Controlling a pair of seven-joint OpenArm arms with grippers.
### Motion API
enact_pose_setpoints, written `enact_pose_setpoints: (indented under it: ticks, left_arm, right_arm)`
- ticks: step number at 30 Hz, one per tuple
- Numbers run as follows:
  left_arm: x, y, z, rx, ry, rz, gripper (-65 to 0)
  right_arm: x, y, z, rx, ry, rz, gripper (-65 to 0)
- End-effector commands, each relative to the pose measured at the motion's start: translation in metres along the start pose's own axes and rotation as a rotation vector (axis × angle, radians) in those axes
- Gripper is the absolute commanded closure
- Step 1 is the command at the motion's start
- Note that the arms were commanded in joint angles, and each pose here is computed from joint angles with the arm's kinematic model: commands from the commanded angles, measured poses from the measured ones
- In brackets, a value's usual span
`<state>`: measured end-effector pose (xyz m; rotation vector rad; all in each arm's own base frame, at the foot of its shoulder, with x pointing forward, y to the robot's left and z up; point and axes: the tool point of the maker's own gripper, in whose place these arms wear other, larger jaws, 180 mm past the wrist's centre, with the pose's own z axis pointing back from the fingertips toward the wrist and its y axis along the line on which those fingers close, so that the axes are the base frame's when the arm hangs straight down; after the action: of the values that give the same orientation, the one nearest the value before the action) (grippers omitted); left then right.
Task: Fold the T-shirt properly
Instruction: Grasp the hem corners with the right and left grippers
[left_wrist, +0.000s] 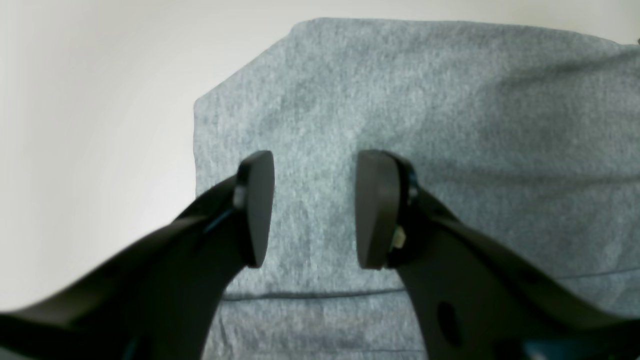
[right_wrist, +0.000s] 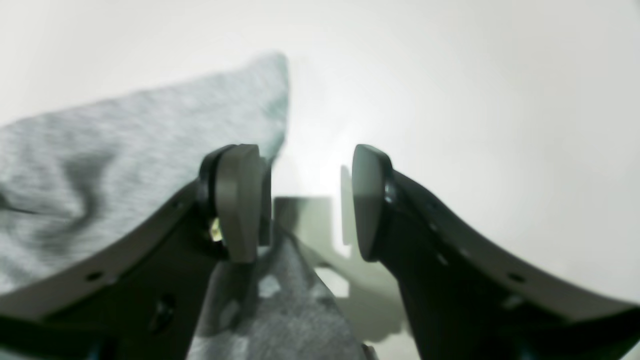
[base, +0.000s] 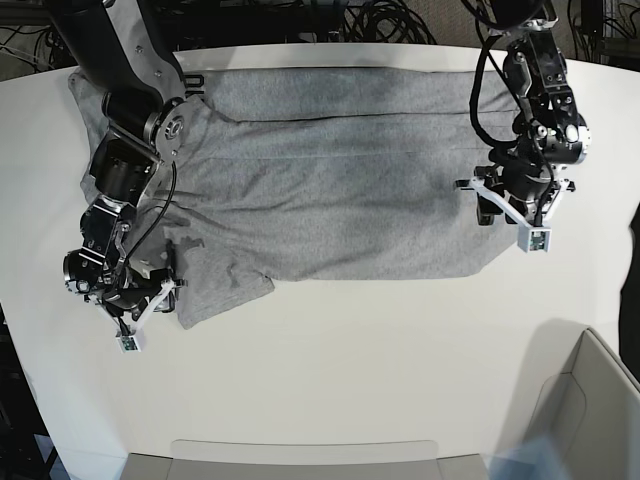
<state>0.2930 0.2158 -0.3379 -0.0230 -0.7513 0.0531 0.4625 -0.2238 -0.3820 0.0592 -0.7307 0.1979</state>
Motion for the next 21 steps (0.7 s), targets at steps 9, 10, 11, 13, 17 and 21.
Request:
enact_pose_setpoints:
  ticks: [9,10,11,13,17,21]
  left_arm:
    - [0.014,0.002,0.004,0.004,-0.047,-0.01,-25.4]
    - [0.014,0.002,0.004,0.004,-0.047,-0.01,-25.4]
    - [0.014,0.002,0.004,0.004,-0.047,-0.01,-25.4]
    - [0.013,0.002,0.004,0.005,-0.046,-0.01,-25.4]
    - [0.014,0.003,0.004,0.008,-0.048,-0.007,-25.5]
    - [0.023,0.002,0.002,0.004,-0.066,-0.008,-27.2]
  right_arm:
    - [0.013,0.006,-0.02,0.043,-0.068,-0.095,-29.2]
    - [0.009,0.011,-0.024,0.058,-0.059,-0.106,-29.2]
    - [0.004,0.017,-0.028,0.074,-0.05,-0.116,-29.2]
    - [0.003,0.024,-0.032,0.097,-0.04,-0.124,-29.2]
    - [-0.003,0.03,-0.035,0.111,-0.018,-0.126,-29.2]
    - [-0.015,0.034,-0.037,0.116,0.005,-0.123,-29.2]
